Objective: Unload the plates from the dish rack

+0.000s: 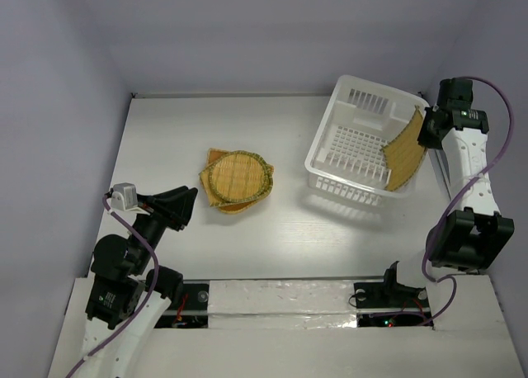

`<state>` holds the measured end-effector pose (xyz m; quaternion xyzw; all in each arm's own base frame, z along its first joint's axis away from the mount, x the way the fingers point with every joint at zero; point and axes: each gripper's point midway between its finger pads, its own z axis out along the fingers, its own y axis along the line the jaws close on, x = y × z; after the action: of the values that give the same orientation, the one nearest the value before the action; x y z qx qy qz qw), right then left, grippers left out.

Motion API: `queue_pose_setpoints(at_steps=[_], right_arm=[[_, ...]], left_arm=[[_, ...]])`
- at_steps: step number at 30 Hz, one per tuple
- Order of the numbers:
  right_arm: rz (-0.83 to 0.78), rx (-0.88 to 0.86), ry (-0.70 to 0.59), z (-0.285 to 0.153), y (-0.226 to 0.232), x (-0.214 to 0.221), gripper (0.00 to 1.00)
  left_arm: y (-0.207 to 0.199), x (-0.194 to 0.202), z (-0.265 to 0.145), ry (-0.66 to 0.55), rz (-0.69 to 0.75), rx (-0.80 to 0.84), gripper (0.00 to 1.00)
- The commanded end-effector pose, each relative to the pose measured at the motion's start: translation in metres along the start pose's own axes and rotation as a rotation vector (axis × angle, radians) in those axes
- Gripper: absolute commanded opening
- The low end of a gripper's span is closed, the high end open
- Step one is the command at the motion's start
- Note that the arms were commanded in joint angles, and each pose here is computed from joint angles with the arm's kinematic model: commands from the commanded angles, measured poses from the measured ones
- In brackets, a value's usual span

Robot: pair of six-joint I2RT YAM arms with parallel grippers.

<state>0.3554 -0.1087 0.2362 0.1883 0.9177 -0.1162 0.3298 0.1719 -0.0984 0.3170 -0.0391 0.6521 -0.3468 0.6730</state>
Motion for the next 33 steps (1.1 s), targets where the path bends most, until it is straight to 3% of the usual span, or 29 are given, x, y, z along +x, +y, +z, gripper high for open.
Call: queue_pose_setpoints(at_steps=[1, 14, 21, 27, 33], right_arm=[[0.002, 0.013, -0.094, -0.01, -0.006, -0.021, 0.0], [0.047, 0.009, -0.416, -0.102, -0.024, -0.087, 0.0], [0.126, -0.102, -0.551, -0.154, -0.015, -0.116, 0.0], [0.226, -0.33, -0.626, -0.202, 0.016, -0.129, 0.0], [0.309, -0.767, -0.639, -0.261, 0.092, -0.12, 0.0]], left_arm=[[-0.01, -0.012, 0.0, -0.037, 0.009, 0.042, 0.34], [-0.01, -0.011, 0.001, -0.035, 0.013, 0.044, 0.34], [-0.011, -0.011, 0.001, -0.031, 0.013, 0.049, 0.34], [-0.01, -0.008, 0.003, -0.02, 0.011, 0.046, 0.34], [-0.009, -0.007, 0.005, -0.016, 0.012, 0.038, 0.34]])
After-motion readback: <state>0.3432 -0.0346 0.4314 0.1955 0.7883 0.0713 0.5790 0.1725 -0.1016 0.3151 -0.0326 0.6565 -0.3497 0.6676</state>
